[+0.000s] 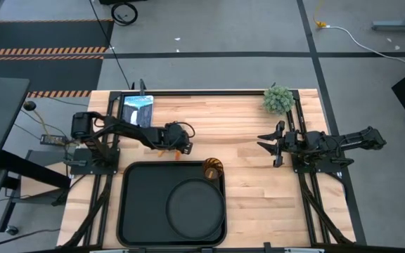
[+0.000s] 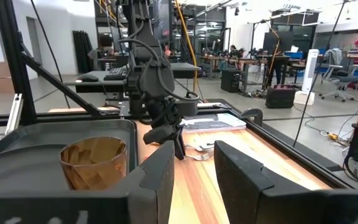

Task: Pick and place plate/cup/fork/spoon on tray
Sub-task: Put the orange fork on the black serving tray to the left of the black plate

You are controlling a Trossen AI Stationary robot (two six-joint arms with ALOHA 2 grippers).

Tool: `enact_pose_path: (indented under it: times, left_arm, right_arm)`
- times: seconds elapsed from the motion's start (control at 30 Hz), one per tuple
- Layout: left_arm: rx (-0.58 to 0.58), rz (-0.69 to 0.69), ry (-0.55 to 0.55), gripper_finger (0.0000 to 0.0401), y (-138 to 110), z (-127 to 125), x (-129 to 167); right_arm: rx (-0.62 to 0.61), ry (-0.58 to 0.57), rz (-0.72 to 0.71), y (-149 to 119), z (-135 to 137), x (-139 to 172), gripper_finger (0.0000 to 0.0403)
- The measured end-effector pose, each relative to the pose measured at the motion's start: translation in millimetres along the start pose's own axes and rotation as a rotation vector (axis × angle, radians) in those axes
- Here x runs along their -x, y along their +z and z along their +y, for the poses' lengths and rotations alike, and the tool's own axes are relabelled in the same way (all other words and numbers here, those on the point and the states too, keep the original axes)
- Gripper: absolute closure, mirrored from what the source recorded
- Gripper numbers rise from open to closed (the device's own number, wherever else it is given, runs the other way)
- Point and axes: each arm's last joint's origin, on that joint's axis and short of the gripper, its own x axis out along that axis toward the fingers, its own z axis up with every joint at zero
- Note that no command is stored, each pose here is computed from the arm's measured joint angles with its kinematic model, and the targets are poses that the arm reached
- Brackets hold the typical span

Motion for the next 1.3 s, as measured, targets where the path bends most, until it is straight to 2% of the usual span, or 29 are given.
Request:
enact_pose_path:
  times: [0.4,0.77,0.93,1.1,1.3]
  left_arm:
    - [-0.007,0.009,0.002,0.0301,-3,-1,-5]
    - [-0.010,0.001,0.015,0.0377,-3,-1,-6]
    - [-0.015,-0.010,0.024,0.0387,-2,-2,-5]
    - [-0.025,-0.015,0.033,0.0387,12,-13,1]
    - [-0.087,-0.084,0.106,0.0387,38,-38,29]
  right_arm:
    - [0.000,0.000,0.000,0,0,0,0.0282]
    - [0.000,0.000,0.000,0,0,0,0.0282]
    - [0.000,0.000,0.000,0,0,0,0.0282]
    - [0.000,0.000,0.000,0,0,0,0.0282]
    - [0.000,0.000,0.000,0,0,0,0.0282]
